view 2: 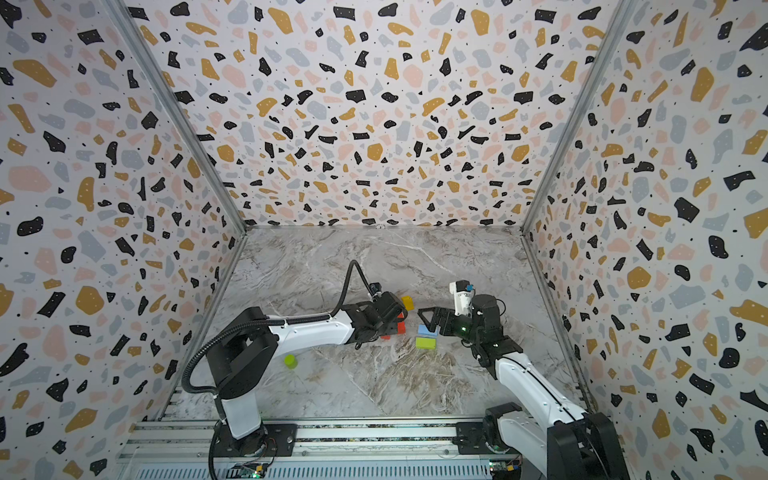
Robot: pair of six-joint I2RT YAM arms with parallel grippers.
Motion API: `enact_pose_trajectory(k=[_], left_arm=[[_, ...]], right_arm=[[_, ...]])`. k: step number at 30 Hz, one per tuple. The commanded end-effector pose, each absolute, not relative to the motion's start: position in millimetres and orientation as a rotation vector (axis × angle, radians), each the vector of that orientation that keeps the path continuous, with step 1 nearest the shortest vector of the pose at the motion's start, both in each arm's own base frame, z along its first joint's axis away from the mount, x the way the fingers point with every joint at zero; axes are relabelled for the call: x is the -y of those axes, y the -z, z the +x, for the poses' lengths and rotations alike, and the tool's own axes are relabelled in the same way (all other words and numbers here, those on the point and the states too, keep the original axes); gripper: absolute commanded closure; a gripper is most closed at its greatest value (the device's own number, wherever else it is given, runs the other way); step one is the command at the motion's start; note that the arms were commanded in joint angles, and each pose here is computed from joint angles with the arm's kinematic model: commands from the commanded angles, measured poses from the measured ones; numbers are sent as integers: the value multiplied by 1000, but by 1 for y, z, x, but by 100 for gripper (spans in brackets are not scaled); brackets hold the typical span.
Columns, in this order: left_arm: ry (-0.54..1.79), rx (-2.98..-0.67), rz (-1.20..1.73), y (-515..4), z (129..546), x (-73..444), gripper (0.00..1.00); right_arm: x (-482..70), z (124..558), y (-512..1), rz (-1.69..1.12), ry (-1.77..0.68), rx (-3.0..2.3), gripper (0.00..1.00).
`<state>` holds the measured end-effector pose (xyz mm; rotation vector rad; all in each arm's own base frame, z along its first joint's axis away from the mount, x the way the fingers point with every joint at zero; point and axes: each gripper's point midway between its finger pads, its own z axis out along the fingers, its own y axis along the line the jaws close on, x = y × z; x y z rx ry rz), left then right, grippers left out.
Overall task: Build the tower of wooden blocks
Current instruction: 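Carry the red block with the left gripper beside the standing red block, then open the left gripper to release the red block and raise it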
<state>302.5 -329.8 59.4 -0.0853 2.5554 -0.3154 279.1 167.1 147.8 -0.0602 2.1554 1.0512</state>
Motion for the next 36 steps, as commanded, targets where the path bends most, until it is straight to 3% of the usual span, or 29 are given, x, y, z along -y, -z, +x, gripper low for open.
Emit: enact_pose_trajectory(k=[1, 6, 10, 14, 19, 23, 36], left_arm=[[302, -2522, -89, -67, 309, 333, 61], [283, -2507, -84, -74, 310, 330, 50], [264, -2463, -78, -97, 311, 321, 38], [258, -2435, -70, -111, 305, 303, 38], [251, -2436, -62, -106, 292, 280, 45], [264, -2414, -79, -105, 286, 265, 45], [283, -2386, -26, -85, 275, 242, 43]], right_arm=[[-168, 278, -155, -71, -1079, -2123, 5], [-168, 278, -154, -72, -1079, -2124, 6], [-166, 280, -152, -70, -1073, -2133, 12], [-166, 282, -148, -83, -1054, -2155, 32], [-168, 286, -142, -86, -1046, -2201, 65], [-169, 286, -135, -96, -1025, -2249, 78], [-205, 299, -99, -209, -998, -2410, 83]])
